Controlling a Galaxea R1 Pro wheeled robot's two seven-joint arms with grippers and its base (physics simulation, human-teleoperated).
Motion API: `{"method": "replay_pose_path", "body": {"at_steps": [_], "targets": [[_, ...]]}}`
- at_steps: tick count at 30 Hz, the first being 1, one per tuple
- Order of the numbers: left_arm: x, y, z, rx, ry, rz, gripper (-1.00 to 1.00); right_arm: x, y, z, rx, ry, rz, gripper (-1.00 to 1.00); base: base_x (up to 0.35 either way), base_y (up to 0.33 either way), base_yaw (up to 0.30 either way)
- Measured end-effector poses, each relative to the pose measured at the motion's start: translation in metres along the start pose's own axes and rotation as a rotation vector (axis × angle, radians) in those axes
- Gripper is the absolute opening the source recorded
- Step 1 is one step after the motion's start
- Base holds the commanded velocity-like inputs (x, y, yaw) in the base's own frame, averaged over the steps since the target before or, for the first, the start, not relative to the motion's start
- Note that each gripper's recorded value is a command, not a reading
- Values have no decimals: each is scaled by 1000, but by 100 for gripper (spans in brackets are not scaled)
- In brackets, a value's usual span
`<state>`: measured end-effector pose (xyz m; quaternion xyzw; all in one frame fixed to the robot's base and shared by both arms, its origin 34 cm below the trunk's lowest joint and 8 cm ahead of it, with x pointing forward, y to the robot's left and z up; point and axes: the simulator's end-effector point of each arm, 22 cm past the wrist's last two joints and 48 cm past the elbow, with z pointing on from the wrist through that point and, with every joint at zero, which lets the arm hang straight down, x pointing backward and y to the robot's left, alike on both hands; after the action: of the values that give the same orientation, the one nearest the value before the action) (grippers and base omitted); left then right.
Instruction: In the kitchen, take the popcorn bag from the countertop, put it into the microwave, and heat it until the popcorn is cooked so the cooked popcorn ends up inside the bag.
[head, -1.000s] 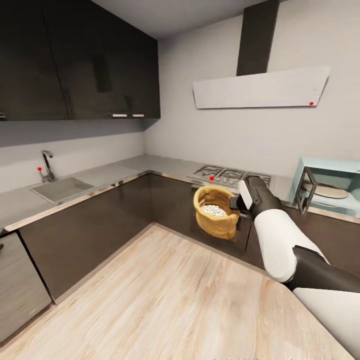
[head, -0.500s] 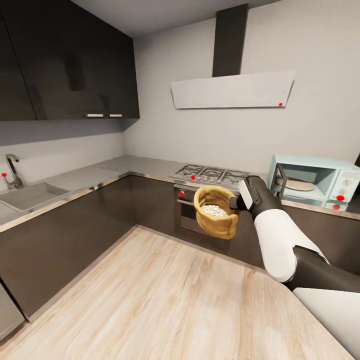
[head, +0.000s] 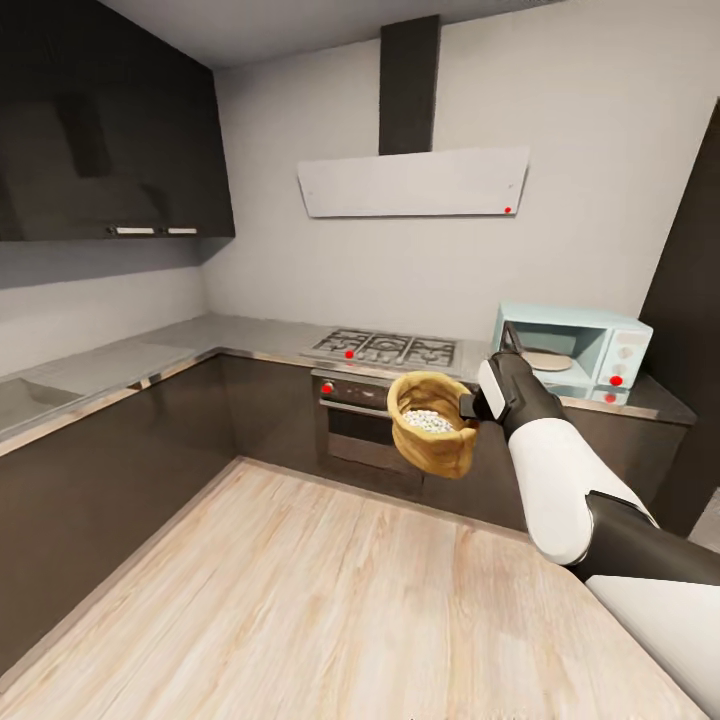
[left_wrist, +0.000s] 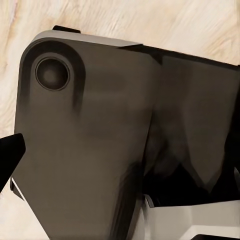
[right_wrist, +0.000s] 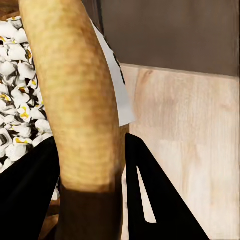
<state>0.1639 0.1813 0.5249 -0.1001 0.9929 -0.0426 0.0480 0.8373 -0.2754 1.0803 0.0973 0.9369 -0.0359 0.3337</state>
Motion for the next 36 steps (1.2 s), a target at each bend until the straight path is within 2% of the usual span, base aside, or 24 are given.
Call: {"method": "replay_pose_path", "body": {"at_steps": [8, 12, 23, 36], "targets": [[0, 0, 0, 0, 0, 0, 100, 0, 0, 0, 0, 0, 0, -100, 0, 0, -212], [0, 0, 0, 1, 0, 0, 100, 0, 1, 0, 0, 1, -1, -100, -98, 0, -16], [0, 0, 0, 0, 1, 0, 100, 0, 0, 1, 2, 1, -2, -100, -321, 0, 0], [0, 0, 0, 0, 0, 0, 100, 2, 0, 2, 4, 6, -5, -100, -20, 0, 0]]}}
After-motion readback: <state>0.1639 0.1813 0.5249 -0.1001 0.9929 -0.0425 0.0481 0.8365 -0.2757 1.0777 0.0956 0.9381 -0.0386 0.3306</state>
